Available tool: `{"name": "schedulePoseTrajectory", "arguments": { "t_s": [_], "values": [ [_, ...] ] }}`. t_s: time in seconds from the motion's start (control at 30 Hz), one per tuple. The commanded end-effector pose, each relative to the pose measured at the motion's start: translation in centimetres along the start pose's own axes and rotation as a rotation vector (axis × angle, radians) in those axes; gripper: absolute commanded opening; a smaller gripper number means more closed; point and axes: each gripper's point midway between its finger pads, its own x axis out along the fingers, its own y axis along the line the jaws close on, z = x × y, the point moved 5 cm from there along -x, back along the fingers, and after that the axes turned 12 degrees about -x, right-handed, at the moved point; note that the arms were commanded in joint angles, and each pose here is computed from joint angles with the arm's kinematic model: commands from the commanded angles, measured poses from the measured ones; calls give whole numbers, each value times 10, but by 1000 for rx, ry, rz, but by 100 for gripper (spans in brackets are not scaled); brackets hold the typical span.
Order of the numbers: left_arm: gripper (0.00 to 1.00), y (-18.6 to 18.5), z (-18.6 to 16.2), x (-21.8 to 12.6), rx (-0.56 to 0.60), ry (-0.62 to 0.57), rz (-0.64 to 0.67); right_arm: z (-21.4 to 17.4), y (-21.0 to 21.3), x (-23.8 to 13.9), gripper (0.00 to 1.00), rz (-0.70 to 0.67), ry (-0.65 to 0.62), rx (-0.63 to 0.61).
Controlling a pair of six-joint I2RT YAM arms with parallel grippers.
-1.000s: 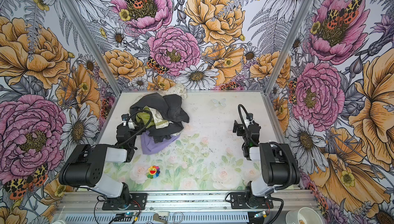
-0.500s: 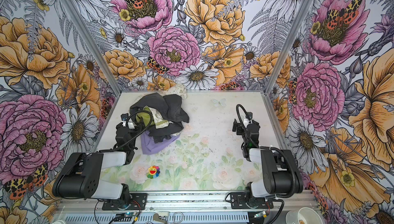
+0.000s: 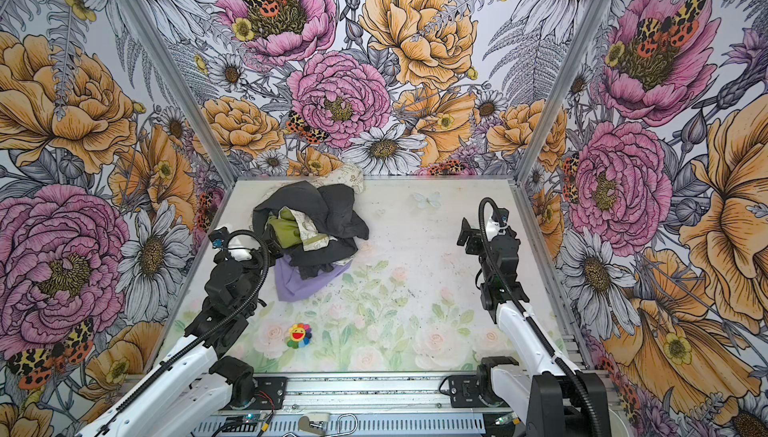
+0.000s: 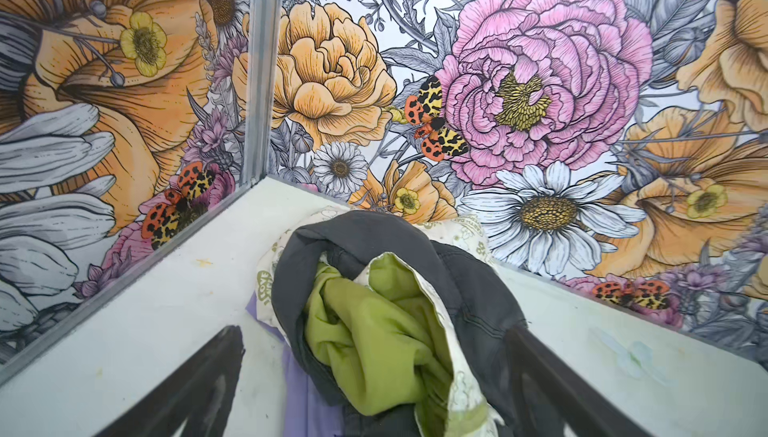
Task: Pick out a specific cloth from the pile
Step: 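Move the left gripper toward the purple shirt while the right gripper rises toward the pile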
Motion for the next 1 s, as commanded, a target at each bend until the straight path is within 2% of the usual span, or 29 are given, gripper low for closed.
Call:
{"name": "schedulePoseTrajectory", "arguments": {
  "t_s": [0.0, 0.2, 0.33, 0.4, 0.6, 0.77, 0.97],
  "values": [
    [98, 10, -23, -12, -81, 167, 96, 19, 15, -10, 99, 121, -2, 57],
    [98, 5, -51, -28, -102, 422, 146, 40, 42, -26, 100, 318, 6, 53],
    [94, 8, -78, -38, -114, 603, 193, 50, 60, -38, 100, 424, 3, 16],
    [94, 11, -87, -41, -119, 658, 213, 54, 69, -44, 99, 467, 2, -5],
    [88, 23, -103, -46, -179, 703, 282, 60, 98, -56, 99, 605, -16, -38],
    [81, 38, -125, -50, -227, 750, 389, 63, 114, -59, 100, 670, -15, -48],
    [73, 54, -135, -49, -197, 722, 464, 66, 131, -66, 99, 748, -29, -79]
  ]
}}
